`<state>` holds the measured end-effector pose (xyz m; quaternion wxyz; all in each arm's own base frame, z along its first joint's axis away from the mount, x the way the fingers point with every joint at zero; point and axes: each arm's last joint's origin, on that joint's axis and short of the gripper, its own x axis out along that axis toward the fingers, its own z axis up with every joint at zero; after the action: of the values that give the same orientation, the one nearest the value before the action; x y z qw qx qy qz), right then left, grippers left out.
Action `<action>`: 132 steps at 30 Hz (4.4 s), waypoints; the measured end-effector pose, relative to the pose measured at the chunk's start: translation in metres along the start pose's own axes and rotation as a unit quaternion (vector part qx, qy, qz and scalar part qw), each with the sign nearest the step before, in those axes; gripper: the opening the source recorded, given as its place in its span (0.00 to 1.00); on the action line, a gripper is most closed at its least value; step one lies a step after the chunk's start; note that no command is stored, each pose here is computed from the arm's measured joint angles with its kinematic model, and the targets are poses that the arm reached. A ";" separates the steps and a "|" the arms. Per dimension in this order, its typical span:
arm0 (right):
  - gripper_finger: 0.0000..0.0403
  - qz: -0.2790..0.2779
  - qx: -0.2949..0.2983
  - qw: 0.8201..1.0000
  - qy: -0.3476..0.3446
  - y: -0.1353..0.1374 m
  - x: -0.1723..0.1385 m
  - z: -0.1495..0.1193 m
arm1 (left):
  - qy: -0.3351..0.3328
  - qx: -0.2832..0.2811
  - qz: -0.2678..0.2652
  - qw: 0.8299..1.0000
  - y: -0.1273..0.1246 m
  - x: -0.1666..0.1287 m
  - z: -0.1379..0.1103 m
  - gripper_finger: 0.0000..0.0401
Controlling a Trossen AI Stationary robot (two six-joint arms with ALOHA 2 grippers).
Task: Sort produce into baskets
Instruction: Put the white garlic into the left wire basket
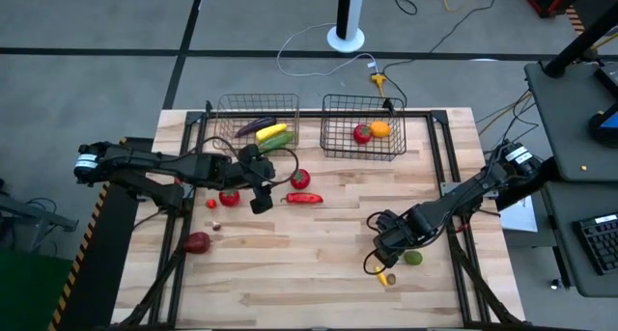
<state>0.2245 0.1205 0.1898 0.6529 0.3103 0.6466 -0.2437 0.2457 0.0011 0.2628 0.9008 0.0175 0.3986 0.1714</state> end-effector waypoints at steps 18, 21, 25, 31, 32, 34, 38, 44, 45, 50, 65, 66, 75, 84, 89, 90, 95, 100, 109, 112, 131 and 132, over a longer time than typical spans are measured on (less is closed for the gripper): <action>0.26 -0.001 -0.001 1.000 -0.007 0.000 0.000 0.000 | 0.001 0.000 0.000 1.000 0.000 0.000 0.000 0.43; 0.36 -0.006 0.001 1.000 -0.008 -0.001 0.001 0.001 | 0.001 0.000 0.000 1.000 0.000 0.000 0.000 0.43; 0.46 -0.006 0.008 1.000 -0.007 -0.001 0.001 0.001 | 0.001 0.000 0.000 1.000 0.000 0.000 0.000 0.43; 0.54 -0.010 0.008 1.000 -0.016 -0.001 0.001 0.001 | 0.001 0.000 0.000 1.000 0.000 0.000 0.000 0.43; 0.55 -0.010 0.008 1.000 -0.017 -0.001 0.001 0.001 | 0.001 0.000 0.000 1.000 0.000 0.000 0.000 0.43; 0.56 -0.012 0.008 1.000 -0.021 -0.001 0.001 0.001 | 0.001 0.000 0.000 1.000 0.000 0.000 0.000 0.43; 0.58 -0.013 0.004 1.000 -0.025 -0.002 0.001 0.002 | 0.000 0.000 0.000 1.000 0.000 0.000 0.000 0.43; 0.59 -0.011 0.004 1.000 -0.026 -0.001 0.001 0.002 | -0.004 -0.002 0.000 1.000 0.000 0.000 0.001 0.43; 0.59 -0.011 0.004 1.000 -0.026 -0.001 0.001 0.002 | -0.005 -0.002 -0.001 1.000 0.000 0.000 0.001 0.43; 0.55 -0.007 0.008 1.000 -0.029 -0.001 0.000 0.005 | -0.018 -0.003 -0.002 1.000 0.000 0.000 0.004 0.43; 0.35 0.003 0.010 1.000 -0.028 0.000 0.000 0.006 | -0.031 -0.006 -0.004 1.000 -0.001 0.000 0.006 0.43; 0.33 0.003 0.010 1.000 -0.028 0.000 0.000 0.006 | -0.031 -0.006 -0.004 1.000 -0.001 0.000 0.006 0.43; 0.15 0.003 0.009 1.000 -0.029 0.000 0.000 0.006 | -0.031 -0.006 -0.004 0.999 -0.001 0.000 0.006 0.43; 0.12 0.001 -0.005 0.998 -0.058 0.002 -0.003 0.008 | -0.049 -0.011 -0.008 0.999 -0.002 0.002 0.007 0.43; 0.11 0.027 -0.030 0.993 -0.115 0.011 -0.013 0.020 | -0.075 -0.010 -0.027 0.997 -0.007 0.007 0.004 0.43; 0.11 0.035 -0.037 0.990 -0.129 0.014 -0.015 0.024 | -0.086 -0.011 -0.041 0.995 -0.009 0.008 0.004 0.43; 0.11 0.072 -0.077 0.974 -0.202 0.022 -0.021 0.044 | -0.147 -0.010 -0.123 0.981 -0.017 0.017 0.000 0.43; 0.11 0.097 -0.111 0.948 -0.282 0.027 -0.028 0.066 | -0.176 -0.027 -0.145 0.973 -0.020 0.024 -0.007 0.43; 0.11 0.102 -0.154 0.894 -0.408 0.029 -0.043 0.099 | -0.228 -0.050 -0.185 0.955 -0.023 0.026 -0.011 0.47; 0.11 0.110 -0.160 0.881 -0.432 0.029 -0.048 0.107 | -0.257 -0.046 -0.186 0.947 -0.024 0.027 -0.011 0.53; 0.11 0.158 -0.180 0.842 -0.483 0.026 -0.063 0.132 | -0.250 0.031 -0.124 0.960 -0.048 0.069 0.000 0.77; 0.11 0.159 -0.179 0.842 -0.484 0.026 -0.063 0.132 | -0.249 0.032 -0.119 0.961 -0.049 0.071 0.002 0.77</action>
<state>0.3321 0.0383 0.2514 0.9568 0.1292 0.2226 -0.1351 0.3053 -0.0216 0.2052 0.9843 0.0413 0.1667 0.0405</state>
